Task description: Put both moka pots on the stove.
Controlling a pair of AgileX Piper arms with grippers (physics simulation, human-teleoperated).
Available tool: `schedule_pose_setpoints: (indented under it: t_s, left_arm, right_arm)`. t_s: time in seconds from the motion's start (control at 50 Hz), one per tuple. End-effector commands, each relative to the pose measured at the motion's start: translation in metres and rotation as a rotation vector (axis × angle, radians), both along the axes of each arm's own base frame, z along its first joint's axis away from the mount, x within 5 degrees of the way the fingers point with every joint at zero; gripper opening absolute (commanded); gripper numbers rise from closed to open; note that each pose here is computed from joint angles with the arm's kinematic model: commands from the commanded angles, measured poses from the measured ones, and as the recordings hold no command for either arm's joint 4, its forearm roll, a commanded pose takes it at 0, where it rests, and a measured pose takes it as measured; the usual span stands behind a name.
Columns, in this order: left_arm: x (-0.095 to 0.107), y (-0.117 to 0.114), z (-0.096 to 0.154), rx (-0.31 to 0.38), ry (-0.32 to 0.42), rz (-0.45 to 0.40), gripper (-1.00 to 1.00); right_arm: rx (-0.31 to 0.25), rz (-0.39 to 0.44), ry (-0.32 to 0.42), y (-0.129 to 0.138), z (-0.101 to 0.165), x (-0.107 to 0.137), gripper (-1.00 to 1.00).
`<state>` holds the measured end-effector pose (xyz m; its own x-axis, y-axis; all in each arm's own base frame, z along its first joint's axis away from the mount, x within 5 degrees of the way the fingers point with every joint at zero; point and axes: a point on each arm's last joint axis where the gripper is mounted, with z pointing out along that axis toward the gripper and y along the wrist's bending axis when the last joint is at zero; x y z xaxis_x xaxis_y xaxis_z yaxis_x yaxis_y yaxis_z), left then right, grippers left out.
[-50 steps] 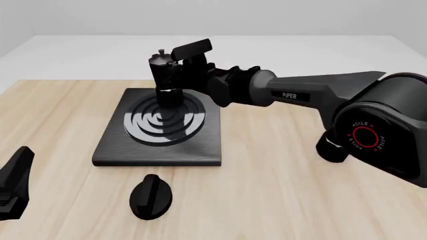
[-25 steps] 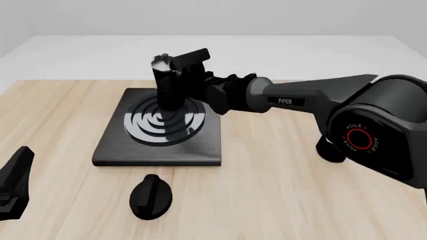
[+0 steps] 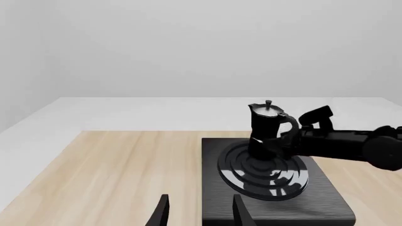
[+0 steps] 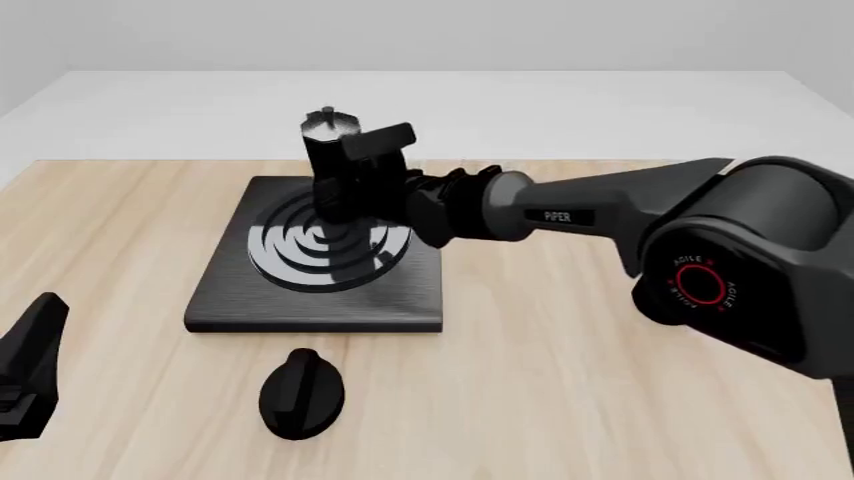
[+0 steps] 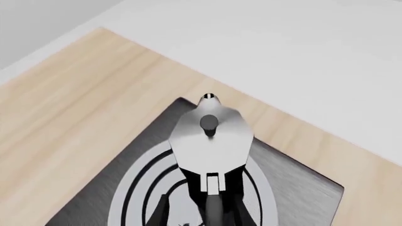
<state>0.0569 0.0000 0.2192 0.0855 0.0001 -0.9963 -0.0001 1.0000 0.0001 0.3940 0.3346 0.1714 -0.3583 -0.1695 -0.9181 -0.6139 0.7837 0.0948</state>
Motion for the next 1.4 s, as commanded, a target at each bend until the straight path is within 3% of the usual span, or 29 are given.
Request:
schedule_pose_setpoints:
  t_s: [0.02,0.5,0.66,0.74,0.76,0.78,0.8,0.84,0.88,0.94,0.96,1.02,1.06,1.12,1.14,1.4]
  left_arm:
    - [0.0,0.0,0.0,0.0,0.0,0.0,1.0]
    - [0.0,0.0,0.0,0.0,0.0,0.0,1.0]
    - [0.0,0.0,0.0,0.0,0.0,0.0,1.0]
    - [0.0,0.0,0.0,0.0,0.0,0.0,1.0]
    - [0.0,0.0,0.0,0.0,0.0,0.0,1.0]
    - [0.0,0.0,0.0,0.0,0.0,0.0,1.0]
    - [0.0,0.0,0.0,0.0,0.0,0.0,1.0]
    - [0.0,0.0,0.0,0.0,0.0,0.0,1.0]
    - [0.0,0.0,0.0,0.0,0.0,0.0,1.0]
    - [0.0,0.0,0.0,0.0,0.0,0.0,1.0]
    - [0.0,0.0,0.0,0.0,0.0,0.0,1.0]
    - [0.0,0.0,0.0,0.0,0.0,0.0,1.0]
    - [0.0,0.0,0.0,0.0,0.0,0.0,1.0]
    - [0.0,0.0,0.0,0.0,0.0,0.0,1.0]
    - [0.0,0.0,0.0,0.0,0.0,0.0,1.0]
    - [0.0,0.0,0.0,0.0,0.0,0.0,1.0]
  right_arm:
    - [-0.006,-0.001,0.011,-0.005,-0.001,-0.006,1.0]
    - [0.032,-0.011,0.021,-0.056,0.014,-0.07,1.0]
    - [0.074,-0.029,0.019,-0.092,0.023,-0.107,1.0]
    - [0.05,-0.035,-0.026,-0.117,0.033,-0.123,1.0]
    - [0.144,-0.051,-0.029,-0.126,0.042,-0.139,1.0]
    - [0.164,-0.071,-0.021,-0.137,0.047,-0.145,1.0]
    - [0.135,-0.08,-0.038,-0.145,0.05,-0.146,1.0]
    - [0.16,-0.119,-0.034,-0.163,0.057,-0.154,1.0]
    - [0.134,-0.141,-0.092,-0.185,0.069,-0.166,1.0]
    - [0.129,-0.166,-0.113,-0.2,0.077,-0.175,1.0]
    - [0.106,-0.204,-0.149,-0.221,0.086,-0.186,1.0]
    - [0.122,-0.269,-0.166,-0.243,0.097,-0.199,1.0]
    - [0.1,-0.308,-0.22,-0.262,0.112,-0.216,1.0]
    - [0.051,-0.33,-0.262,-0.277,0.126,-0.234,1.0]
    - [0.035,-0.339,-0.239,-0.278,0.126,-0.234,1.0]
    - [0.019,-0.579,-0.331,-0.326,0.157,-0.303,1.0]
